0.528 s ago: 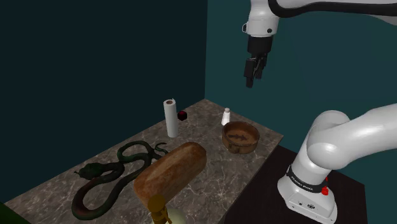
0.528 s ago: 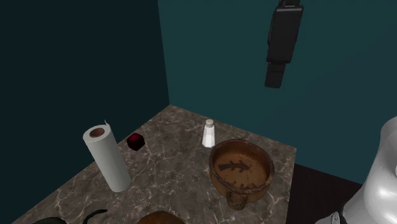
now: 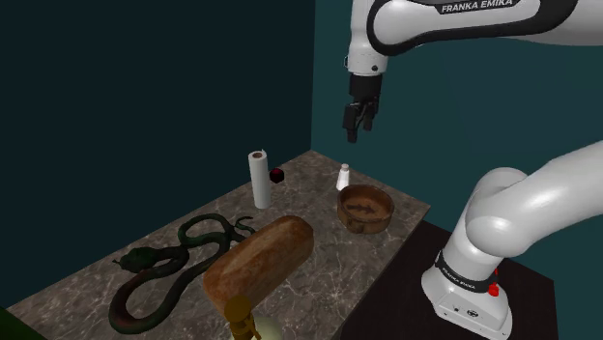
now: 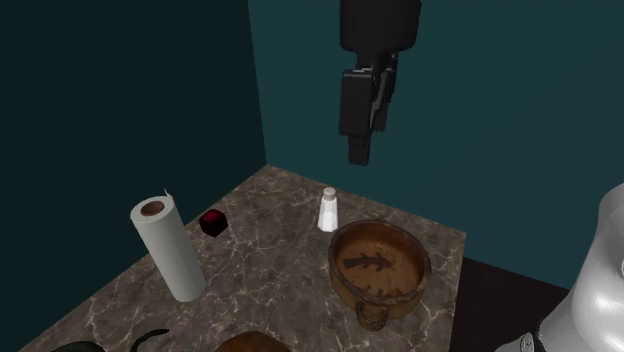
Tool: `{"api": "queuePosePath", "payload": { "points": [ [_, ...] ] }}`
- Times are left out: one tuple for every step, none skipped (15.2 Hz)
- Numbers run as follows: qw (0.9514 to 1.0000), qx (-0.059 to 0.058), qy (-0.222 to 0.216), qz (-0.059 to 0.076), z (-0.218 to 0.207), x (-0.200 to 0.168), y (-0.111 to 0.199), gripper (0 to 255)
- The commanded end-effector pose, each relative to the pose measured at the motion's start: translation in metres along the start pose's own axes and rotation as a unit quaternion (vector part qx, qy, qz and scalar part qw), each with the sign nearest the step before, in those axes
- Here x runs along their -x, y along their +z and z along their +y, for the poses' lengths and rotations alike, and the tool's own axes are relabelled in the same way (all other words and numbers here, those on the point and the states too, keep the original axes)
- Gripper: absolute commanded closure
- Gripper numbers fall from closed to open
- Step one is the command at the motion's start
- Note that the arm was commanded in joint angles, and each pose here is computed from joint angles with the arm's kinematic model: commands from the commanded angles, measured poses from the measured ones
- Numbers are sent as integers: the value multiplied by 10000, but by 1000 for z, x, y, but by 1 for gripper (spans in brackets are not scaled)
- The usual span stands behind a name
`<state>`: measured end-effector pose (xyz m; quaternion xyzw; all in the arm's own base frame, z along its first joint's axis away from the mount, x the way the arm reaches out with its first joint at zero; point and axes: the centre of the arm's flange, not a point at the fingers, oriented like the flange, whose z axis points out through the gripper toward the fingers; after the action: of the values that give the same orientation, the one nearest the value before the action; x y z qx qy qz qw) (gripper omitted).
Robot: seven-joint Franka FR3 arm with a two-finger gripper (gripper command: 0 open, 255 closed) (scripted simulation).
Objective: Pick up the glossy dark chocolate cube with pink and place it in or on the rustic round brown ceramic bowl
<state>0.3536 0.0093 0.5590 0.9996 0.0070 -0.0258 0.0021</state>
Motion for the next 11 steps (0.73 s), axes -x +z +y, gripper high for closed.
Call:
{"api": "queuePosePath", "payload": {
  "points": [
    [10000, -25, 38, 25, 3, -22, 15, 0],
    [10000, -37, 55, 31, 3, -32, 23, 0],
    [10000, -50, 73, 38, 4, -43, 30, 0],
    [9999, -62, 91, 44, 5, -54, 37, 0],
    [9999, -74, 108, 51, 6, -65, 45, 0],
    [9999, -87, 126, 57, 6, -75, 52, 0],
    [9998, -99, 144, 64, 7, -86, 59, 0],
    [9998, -111, 161, 70, 8, -97, 67, 0],
    [9997, -123, 179, 76, 9, -108, 74, 0],
    [9997, -136, 197, 83, 10, -118, 81, 0],
    [9996, -148, 214, 89, 11, -129, 89, 0]
  ]
}}
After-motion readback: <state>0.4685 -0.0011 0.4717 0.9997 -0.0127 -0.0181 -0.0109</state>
